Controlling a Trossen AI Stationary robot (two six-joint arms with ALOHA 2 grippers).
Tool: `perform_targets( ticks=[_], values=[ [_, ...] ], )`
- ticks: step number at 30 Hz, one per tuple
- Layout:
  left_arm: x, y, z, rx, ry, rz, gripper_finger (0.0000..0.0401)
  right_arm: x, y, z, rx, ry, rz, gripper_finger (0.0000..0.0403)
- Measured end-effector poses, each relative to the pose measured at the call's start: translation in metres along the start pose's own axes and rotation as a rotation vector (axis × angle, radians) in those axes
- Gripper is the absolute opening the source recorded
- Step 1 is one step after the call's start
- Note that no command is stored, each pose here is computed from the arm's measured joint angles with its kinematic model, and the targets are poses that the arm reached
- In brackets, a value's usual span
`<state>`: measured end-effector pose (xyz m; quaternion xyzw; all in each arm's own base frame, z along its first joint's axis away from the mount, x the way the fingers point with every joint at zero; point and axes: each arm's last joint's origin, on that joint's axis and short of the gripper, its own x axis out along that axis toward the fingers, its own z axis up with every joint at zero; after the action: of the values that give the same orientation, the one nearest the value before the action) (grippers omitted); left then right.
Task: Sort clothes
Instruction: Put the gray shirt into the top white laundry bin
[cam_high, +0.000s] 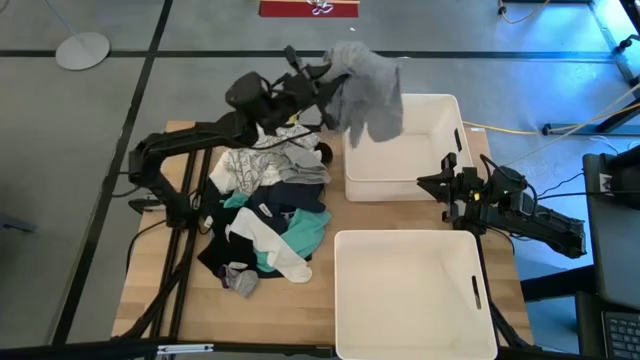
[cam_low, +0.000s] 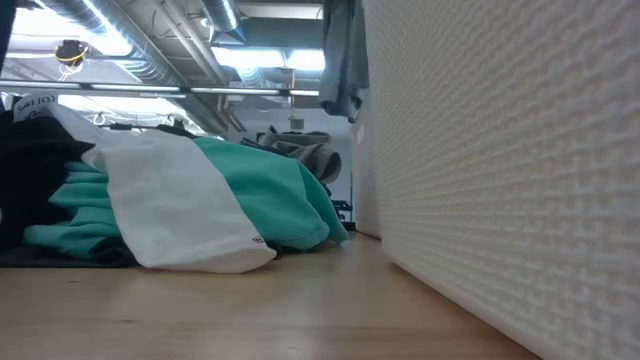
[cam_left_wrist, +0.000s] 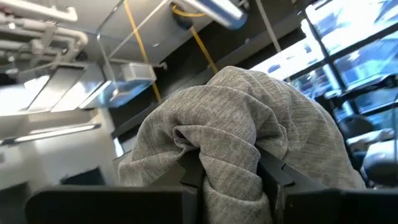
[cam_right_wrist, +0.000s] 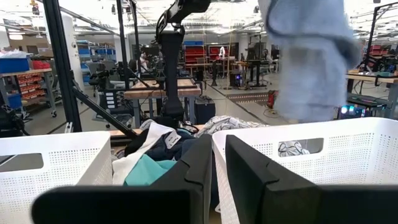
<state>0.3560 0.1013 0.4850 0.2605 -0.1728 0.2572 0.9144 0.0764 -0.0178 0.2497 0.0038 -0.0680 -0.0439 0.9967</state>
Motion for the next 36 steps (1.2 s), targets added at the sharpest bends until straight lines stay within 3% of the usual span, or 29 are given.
perform_targets(
  ticks=[4, 9, 21, 27, 31, 36],
  values=[
    [0.016, -0.005, -0.010, -0.023, -0.026, -0.045, 0.0065, 0.000, 0.000, 0.000, 0.000, 0.000, 0.000, 0.0050],
    [0.029, -0.014, -0.039, -0.032, 0.029, -0.070, 0.0065, 0.000, 0.000, 0.000, 0.000, 0.002, 0.000, 0.0050],
    [0.035, -0.039, -0.134, -0.068, 0.456, -0.205, 0.0066, 0.000, 0.000, -0.002, 0.004, 0.016, -0.001, 0.0050],
    [0.029, -0.047, -0.153, -0.078, 0.598, -0.259, 0.0069, 0.000, 0.000, -0.003, 0.006, 0.027, -0.001, 0.0050],
    [0.025, -0.047, -0.153, -0.130, 0.653, -0.262, 0.0099, 0.000, 0.000, -0.003, 0.006, 0.027, -0.001, 0.0050],
    [0.022, -0.048, -0.155, -0.170, 0.694, -0.259, 0.0170, 0.000, 0.000, -0.003, 0.006, 0.027, -0.001, 0.0050]
  ],
)
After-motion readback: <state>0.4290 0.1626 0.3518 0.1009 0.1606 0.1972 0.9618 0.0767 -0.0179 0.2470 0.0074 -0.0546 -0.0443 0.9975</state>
